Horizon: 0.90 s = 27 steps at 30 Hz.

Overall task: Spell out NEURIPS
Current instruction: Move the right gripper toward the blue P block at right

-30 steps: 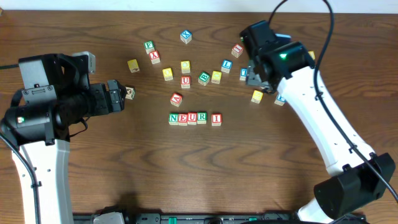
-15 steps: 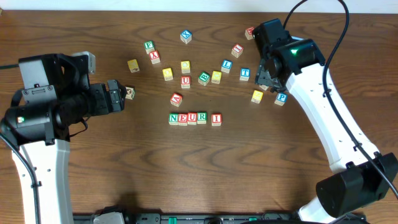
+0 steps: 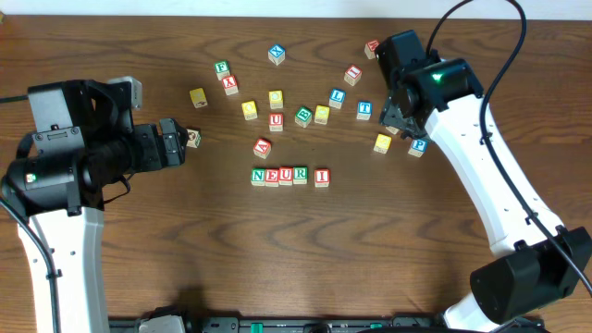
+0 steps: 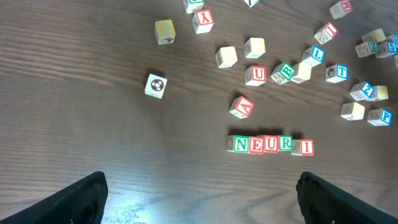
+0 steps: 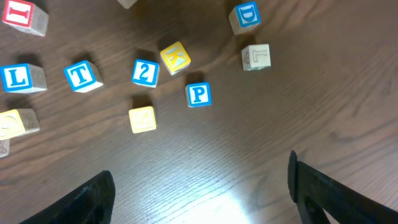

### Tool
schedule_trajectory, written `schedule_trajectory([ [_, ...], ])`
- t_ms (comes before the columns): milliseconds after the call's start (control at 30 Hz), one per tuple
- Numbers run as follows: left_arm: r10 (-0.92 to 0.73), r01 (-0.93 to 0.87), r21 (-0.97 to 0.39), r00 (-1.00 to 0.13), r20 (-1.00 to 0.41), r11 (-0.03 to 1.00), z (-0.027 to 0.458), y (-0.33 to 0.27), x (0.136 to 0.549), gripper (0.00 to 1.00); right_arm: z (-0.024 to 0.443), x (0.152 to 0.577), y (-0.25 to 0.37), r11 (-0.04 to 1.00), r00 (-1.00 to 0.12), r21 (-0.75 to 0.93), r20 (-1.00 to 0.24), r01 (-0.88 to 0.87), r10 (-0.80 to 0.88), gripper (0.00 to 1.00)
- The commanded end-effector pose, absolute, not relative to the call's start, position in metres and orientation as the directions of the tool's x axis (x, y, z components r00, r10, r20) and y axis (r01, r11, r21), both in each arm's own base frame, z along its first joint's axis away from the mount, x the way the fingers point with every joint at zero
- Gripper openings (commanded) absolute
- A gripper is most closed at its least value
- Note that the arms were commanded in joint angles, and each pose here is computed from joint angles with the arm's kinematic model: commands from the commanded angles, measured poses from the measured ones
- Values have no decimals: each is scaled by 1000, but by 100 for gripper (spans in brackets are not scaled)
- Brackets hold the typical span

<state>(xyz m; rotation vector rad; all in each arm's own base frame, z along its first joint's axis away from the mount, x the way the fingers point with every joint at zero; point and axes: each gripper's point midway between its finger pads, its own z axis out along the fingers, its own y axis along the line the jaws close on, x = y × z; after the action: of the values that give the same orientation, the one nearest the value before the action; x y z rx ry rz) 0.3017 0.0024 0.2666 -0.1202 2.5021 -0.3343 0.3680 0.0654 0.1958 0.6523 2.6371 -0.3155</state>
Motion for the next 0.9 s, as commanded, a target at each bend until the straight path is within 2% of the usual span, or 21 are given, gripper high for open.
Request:
schedule_trajectory([
  [0, -153, 4, -262, -802, -577, 965, 274, 3, 302, 95, 176, 358, 55, 806, -767, -131, -426, 577, 480, 85],
  [200, -153, 4, -262, -802, -577, 965, 274, 3, 302, 95, 134, 350, 52, 729, -696, -109, -421, 675, 582, 86],
  [333, -153, 4, -262, -802, -577, 965, 274, 3, 302, 95, 118, 351, 53, 721, -682, -93, -426, 686, 594, 88],
  [433, -153, 4, -262, -802, -577, 965, 274, 3, 302, 95, 111, 352, 53, 736, -695, -97, -427, 670, 578, 89],
  [600, -153, 4, -262, -802, -577, 965, 274, 3, 302, 95, 107, 364, 64, 829, -778, -64, -390, 556, 492, 89],
  [867, -153, 4, -262, -802, -577, 965, 274, 3, 302, 95, 95, 367, 46, 812, -782, 33, -250, 582, 571, 89],
])
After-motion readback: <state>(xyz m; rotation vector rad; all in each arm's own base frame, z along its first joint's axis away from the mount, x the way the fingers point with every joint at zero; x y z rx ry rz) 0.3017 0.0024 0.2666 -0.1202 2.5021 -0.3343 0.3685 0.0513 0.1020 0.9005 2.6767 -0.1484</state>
